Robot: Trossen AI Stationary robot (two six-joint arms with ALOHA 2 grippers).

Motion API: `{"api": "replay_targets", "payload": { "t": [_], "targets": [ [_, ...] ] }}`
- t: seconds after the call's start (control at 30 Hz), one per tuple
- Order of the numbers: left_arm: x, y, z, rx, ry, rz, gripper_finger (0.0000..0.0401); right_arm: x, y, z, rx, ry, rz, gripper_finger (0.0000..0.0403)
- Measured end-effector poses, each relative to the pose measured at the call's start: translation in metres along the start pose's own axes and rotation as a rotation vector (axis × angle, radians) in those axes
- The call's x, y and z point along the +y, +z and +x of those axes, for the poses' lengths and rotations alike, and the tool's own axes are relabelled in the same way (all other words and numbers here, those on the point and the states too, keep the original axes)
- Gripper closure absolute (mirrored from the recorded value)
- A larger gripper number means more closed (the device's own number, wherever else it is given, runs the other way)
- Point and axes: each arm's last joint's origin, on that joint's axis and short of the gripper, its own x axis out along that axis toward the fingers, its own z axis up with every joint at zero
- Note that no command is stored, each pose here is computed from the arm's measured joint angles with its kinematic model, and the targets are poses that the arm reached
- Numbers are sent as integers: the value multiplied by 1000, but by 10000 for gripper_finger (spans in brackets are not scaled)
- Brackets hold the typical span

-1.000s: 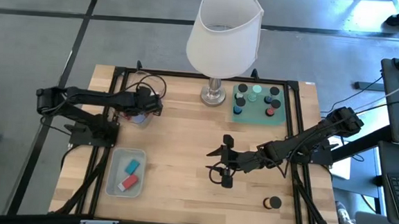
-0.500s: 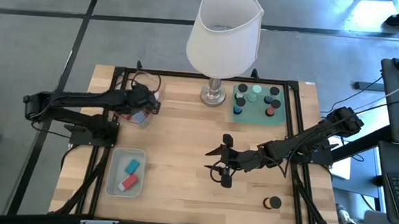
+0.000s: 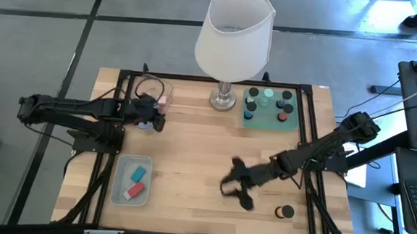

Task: Pick & Place Office items
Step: Put the yellow hourglass into the green bin

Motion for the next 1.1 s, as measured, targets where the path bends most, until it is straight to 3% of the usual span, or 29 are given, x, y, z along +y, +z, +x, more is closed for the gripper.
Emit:
{"api": "replay_targets", "payload": {
  "t": [0.1, 0.2, 0.37, 0.5, 0.7, 0.83, 0.93, 1.1],
  "targets": [
    [-13, -8, -7, -17, -82, 52, 205, 20, -17, -3, 130, 128, 75, 199],
    [-28, -13, -16, -81, -173, 72, 205, 36, -34, -8, 251, 170, 127, 199],
    [-52, -16, -35, -225, -341, 95, 205, 39, -59, -16, 462, 65, 225, 199],
    [-69, -18, -53, -324, -492, 114, 205, 29, -72, -22, 575, -66, 136, 199],
    [-93, -24, -76, -445, -689, 177, 205, 21, -68, -21, 453, -196, -119, 199],
    [-105, -37, -81, -453, -745, 248, 205, 14, -58, -17, 365, -254, -243, 199],
    [-113, -50, -80, -430, -759, 289, 205, 5, -53, -15, 355, -282, -196, 199],
    [-128, -75, -69, -371, -759, 330, 205, -6, -49, -14, 431, -230, -29, 194]
  ]
}}
